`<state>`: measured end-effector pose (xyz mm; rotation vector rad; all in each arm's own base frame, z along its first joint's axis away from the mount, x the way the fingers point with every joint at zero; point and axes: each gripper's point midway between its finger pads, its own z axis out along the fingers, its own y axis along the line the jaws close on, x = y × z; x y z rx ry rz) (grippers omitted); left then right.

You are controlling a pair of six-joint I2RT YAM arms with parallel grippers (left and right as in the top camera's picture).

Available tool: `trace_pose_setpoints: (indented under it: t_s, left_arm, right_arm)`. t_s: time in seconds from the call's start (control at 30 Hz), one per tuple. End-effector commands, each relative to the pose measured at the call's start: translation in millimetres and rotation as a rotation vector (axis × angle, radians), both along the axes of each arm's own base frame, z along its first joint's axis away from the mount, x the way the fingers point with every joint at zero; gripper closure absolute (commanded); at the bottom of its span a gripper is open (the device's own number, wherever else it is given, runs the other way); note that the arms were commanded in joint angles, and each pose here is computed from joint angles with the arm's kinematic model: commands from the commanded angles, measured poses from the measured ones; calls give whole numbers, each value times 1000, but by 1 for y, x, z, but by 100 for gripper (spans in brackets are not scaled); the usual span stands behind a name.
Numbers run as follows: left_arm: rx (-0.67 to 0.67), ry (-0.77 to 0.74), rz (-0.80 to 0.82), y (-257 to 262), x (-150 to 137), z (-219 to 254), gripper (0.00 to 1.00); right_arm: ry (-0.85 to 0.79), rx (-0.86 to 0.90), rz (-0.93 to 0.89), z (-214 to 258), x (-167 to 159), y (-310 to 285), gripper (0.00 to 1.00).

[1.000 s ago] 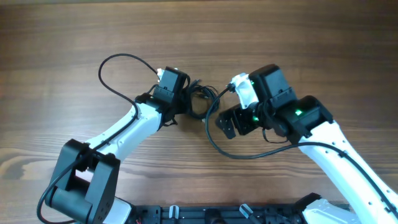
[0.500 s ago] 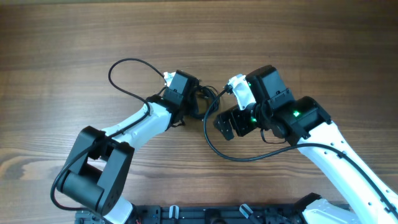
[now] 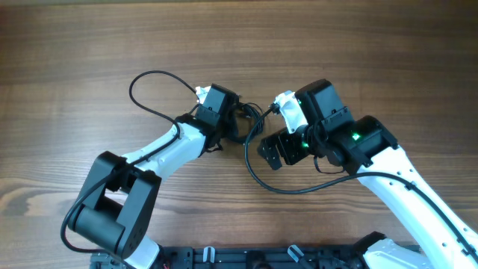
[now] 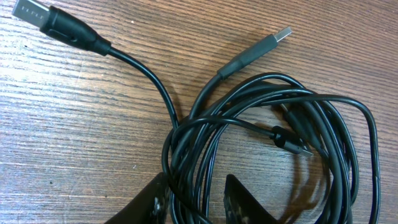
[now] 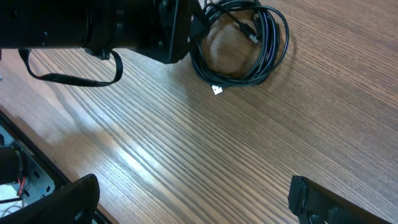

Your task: Untangle cables

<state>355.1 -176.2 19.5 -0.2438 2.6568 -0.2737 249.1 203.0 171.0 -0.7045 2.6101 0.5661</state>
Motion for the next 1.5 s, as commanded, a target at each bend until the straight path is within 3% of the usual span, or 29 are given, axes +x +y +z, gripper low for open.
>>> trace_pose_setpoints:
  t_s: [0.0, 0.17, 0.27, 0.3, 0.33, 0.4, 0.47, 0.57, 0.7, 0.97, 1.2, 1.47]
  left_arm:
    - [7, -17, 0, -4, 5, 3, 82]
    - [1, 4, 19, -6, 2, -5, 95]
    - [1, 17, 30, -6, 1, -10, 96]
    - [-9, 24, 25, -7, 0, -10, 90]
    - [-23, 32, 17, -10, -1, -11, 60]
    - [-59, 50, 33, -14, -4, -11, 50]
    - [-89, 64, 71, -16, -5, -11, 46]
    - [-104, 70, 95, -17, -5, -11, 60]
    - [-109, 64, 94, -18, -3, -10, 96]
    - [-123, 51, 80, -20, -3, 0, 96]
    - [-190, -9, 56, -19, -16, 61, 96]
    - [-284, -74, 17, -26, -23, 105, 96]
  right_arm:
    - [-7, -6, -7, 3, 3, 1, 0]
    - [-3, -8, -7, 3, 2, 0, 0]
    - [-2, -9, -7, 3, 2, 0, 0]
    - [-4, -11, -9, 3, 3, 0, 1]
    - [-7, -15, -11, 3, 3, -1, 0]
    - [-8, -17, -12, 2, 3, -1, 0]
    - [-8, -17, -12, 2, 3, -1, 0]
    - [-5, -19, -12, 2, 3, -1, 0]
    - [-5, -19, -12, 2, 3, -1, 0]
    - [-14, -69, -34, -9, 7, -9, 0]
    - [-50, -39, -45, -23, 27, 3, 1]
    - [28, -27, -98, -67, 52, 22, 1]
